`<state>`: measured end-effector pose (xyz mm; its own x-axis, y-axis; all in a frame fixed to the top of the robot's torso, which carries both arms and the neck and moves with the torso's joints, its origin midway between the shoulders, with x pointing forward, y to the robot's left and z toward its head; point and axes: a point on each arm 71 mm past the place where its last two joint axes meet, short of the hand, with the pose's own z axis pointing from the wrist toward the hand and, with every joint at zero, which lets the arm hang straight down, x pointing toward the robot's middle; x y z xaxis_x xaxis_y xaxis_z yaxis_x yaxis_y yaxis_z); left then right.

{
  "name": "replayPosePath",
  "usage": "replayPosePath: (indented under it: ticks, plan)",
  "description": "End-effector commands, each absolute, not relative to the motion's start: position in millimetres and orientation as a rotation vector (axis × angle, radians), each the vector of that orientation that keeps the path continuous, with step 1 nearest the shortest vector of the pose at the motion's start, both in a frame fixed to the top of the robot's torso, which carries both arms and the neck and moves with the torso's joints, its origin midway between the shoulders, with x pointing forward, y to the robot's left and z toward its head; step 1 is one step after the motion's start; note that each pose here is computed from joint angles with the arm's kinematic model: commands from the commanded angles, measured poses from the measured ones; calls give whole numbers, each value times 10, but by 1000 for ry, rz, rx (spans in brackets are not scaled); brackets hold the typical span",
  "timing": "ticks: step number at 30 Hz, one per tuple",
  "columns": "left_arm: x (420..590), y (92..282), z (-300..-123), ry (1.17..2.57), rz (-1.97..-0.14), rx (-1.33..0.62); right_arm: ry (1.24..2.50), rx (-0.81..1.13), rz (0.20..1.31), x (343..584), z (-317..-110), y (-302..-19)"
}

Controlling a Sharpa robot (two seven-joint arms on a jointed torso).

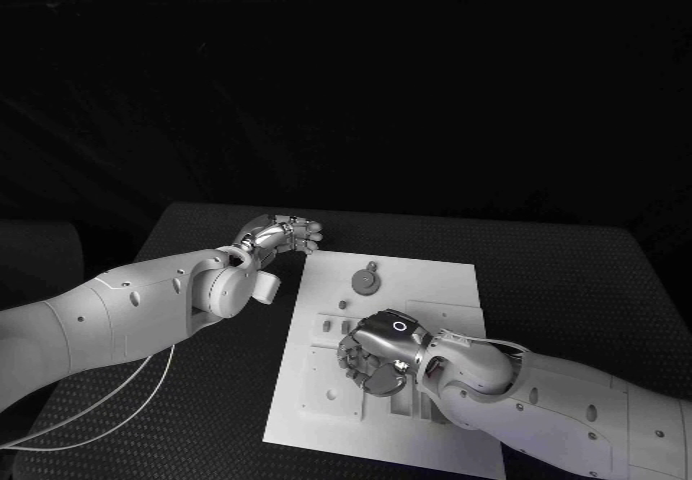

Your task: Assemble the parts on the task board

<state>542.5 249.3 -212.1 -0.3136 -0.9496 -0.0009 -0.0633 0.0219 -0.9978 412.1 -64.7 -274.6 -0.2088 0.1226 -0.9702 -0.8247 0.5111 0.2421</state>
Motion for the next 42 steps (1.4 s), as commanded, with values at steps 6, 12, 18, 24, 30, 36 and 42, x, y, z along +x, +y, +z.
replayPosePath:
  ticks: [6,12,18,24,30,36,42]
  plan:
    - [5419,2474,-2101,1489,-1418,-1079,1566,-655,929,4138,-2801,-720]
    - [5424,2493,-2102,1486,-1412,-1080,1562,-661,924,4134,-2797,-735]
    - [5427,2483,-2104,1487,-1414,-1080,1561,-657,919,4136,-2793,-761]
    - [5429,2479,-2104,1487,-1414,-1079,1556,-649,924,4125,-2776,-777]
    - [5428,2482,-2105,1488,-1414,-1080,1559,-647,931,4112,-2757,-795]
    - [5430,2486,-2105,1487,-1412,-1080,1556,-657,939,4101,-2714,-781]
    - [5430,2486,-2105,1487,-1412,-1080,1559,-662,949,4089,-2703,-755]
